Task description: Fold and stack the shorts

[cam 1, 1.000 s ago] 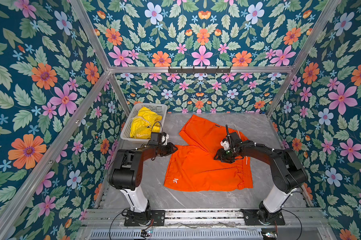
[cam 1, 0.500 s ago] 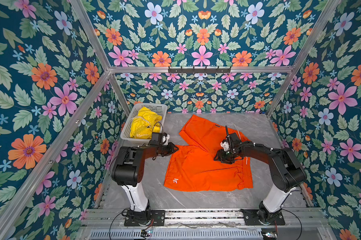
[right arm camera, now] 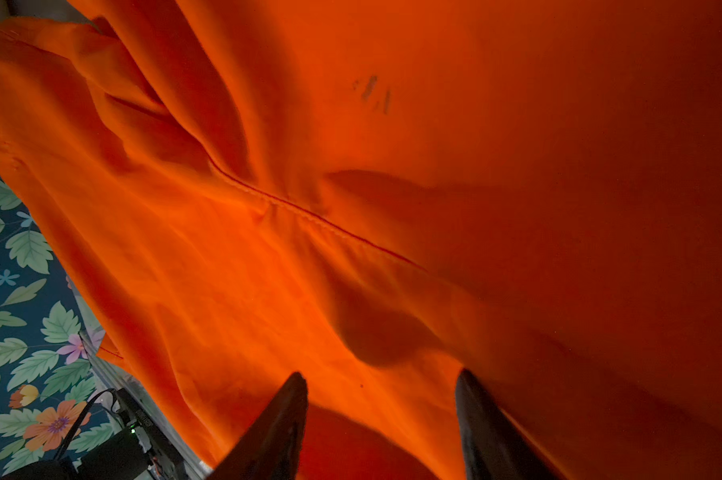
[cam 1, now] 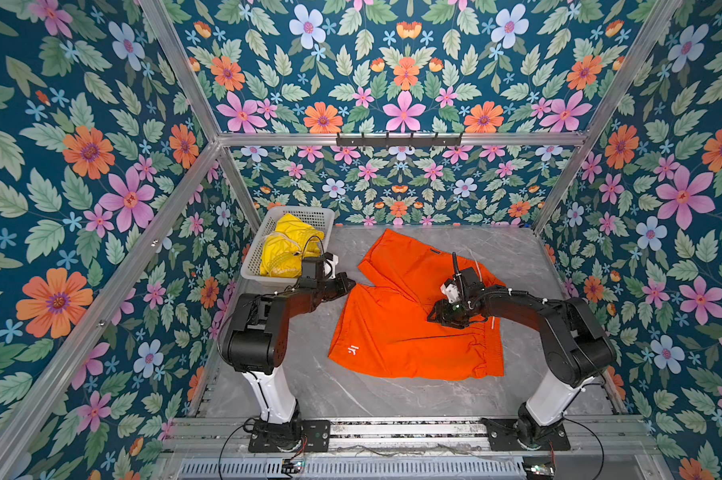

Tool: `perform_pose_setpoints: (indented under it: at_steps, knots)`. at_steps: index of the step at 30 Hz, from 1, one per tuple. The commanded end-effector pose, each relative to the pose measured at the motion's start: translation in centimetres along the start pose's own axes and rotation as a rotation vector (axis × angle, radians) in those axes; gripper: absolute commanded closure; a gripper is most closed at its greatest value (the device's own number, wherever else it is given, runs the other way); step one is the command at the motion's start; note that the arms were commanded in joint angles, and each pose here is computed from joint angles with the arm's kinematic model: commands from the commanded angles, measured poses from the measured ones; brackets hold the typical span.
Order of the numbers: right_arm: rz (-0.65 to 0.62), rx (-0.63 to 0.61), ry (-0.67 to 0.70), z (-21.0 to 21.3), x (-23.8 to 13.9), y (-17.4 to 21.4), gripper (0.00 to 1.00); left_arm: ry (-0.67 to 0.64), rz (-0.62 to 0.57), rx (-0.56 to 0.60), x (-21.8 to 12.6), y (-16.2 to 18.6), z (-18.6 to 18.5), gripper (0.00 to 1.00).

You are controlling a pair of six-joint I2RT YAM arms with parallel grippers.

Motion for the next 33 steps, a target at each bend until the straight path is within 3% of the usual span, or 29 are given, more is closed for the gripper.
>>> perform_pose_setpoints:
  at_steps: [1, 8, 14, 16, 19, 24, 28, 33]
  knots:
    - [0.063, 0.045, 0.129, -2.3, 0.5, 1.9, 0.42, -0.014, -0.065, 0.025, 0.1, -1.5, -0.2, 1.0]
    - [0.05, 0.085, 0.224, -3.6, 0.1, 2.2, 0.41, -0.138, -0.08, 0.051, 0.5, -1.5, 1.9, 1.0]
    - [0.019, 0.046, 0.131, -2.1, -0.1, 1.2, 0.41, -0.157, -0.047, 0.031, 2.2, -1.1, 3.5, 0.97]
    - [-0.007, 0.026, 0.101, -1.2, -0.8, 0.4, 0.4, -0.16, -0.041, 0.028, 2.4, -0.9, 3.7, 0.93]
    - [-0.053, -0.004, 0.051, 0.5, -2.3, -0.8, 0.39, -0.178, -0.036, 0.034, 2.1, -0.8, 3.6, 0.8]
    - [-0.148, -0.056, -0.002, 3.5, -6.6, -2.1, 0.38, -0.216, -0.078, 0.072, -1.0, -1.6, 1.5, 0.61]
    - [-0.2, -0.016, -0.061, 3.7, -9.4, -1.8, 0.37, -0.188, -0.119, 0.127, -3.9, -1.1, -2.5, 0.62]
    - [-0.184, 0.047, -0.047, 1.7, -9.6, -0.6, 0.37, -0.113, -0.021, 0.156, -2.6, 3.6, -5.8, 0.64]
Point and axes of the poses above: each gripper's point midway between its finger pads, its own x axis out along the fingers, its own z axis along the line the jaws close on, y = z × x, the point moved 5 cm from there along -x, back along the fingers, and after that the axes turned 4 degrees about -x, right-handed, at the moved point
